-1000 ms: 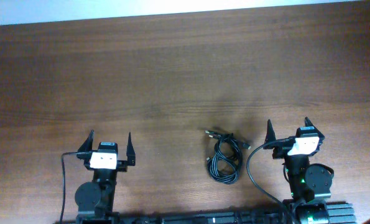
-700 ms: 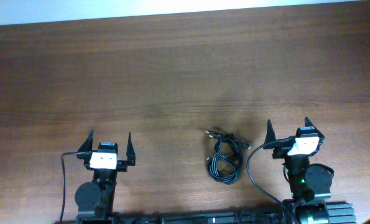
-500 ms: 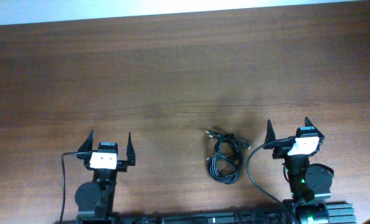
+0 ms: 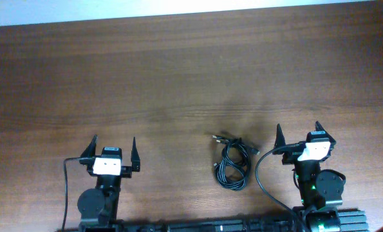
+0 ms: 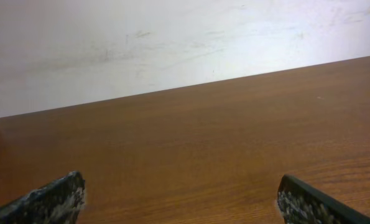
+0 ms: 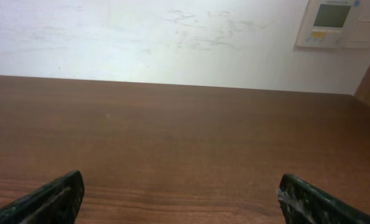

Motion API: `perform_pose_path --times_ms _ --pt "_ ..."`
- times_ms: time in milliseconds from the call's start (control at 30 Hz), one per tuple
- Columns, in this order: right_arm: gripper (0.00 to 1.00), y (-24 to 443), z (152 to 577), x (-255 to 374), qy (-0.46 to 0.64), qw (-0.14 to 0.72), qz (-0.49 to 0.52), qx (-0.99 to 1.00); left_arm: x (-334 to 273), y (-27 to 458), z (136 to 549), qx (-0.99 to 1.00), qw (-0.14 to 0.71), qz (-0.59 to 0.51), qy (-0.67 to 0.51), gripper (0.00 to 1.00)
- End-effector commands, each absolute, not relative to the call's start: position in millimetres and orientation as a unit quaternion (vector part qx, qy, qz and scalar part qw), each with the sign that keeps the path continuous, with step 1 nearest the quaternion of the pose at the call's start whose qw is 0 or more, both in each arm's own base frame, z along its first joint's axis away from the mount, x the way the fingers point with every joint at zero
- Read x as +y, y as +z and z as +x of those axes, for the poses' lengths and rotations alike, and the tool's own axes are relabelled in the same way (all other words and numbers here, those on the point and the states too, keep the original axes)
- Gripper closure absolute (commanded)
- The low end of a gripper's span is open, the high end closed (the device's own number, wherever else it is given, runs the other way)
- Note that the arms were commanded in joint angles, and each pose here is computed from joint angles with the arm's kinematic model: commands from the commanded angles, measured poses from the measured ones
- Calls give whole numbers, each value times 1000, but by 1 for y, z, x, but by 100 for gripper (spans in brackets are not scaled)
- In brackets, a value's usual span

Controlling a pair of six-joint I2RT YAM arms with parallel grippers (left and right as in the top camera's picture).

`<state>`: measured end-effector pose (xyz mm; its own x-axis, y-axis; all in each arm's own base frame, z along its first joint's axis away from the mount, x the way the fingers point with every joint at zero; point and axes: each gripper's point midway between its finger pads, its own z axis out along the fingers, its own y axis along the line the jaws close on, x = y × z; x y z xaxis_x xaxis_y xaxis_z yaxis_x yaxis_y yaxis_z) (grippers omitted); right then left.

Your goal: Untangle cables

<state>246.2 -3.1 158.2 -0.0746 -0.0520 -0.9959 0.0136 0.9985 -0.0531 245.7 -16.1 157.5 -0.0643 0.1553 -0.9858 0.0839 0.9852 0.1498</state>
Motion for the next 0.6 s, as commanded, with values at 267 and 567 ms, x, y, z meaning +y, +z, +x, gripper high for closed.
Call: perform_pose_path --times_ms 267,567 --pt "1 155 246 -3 -22 678 -13 735 -20 157 245 728 680 86 15 1" --pt "1 155 246 -3 -22 678 -13 735 -26 161 241 737 668 99 1 1"
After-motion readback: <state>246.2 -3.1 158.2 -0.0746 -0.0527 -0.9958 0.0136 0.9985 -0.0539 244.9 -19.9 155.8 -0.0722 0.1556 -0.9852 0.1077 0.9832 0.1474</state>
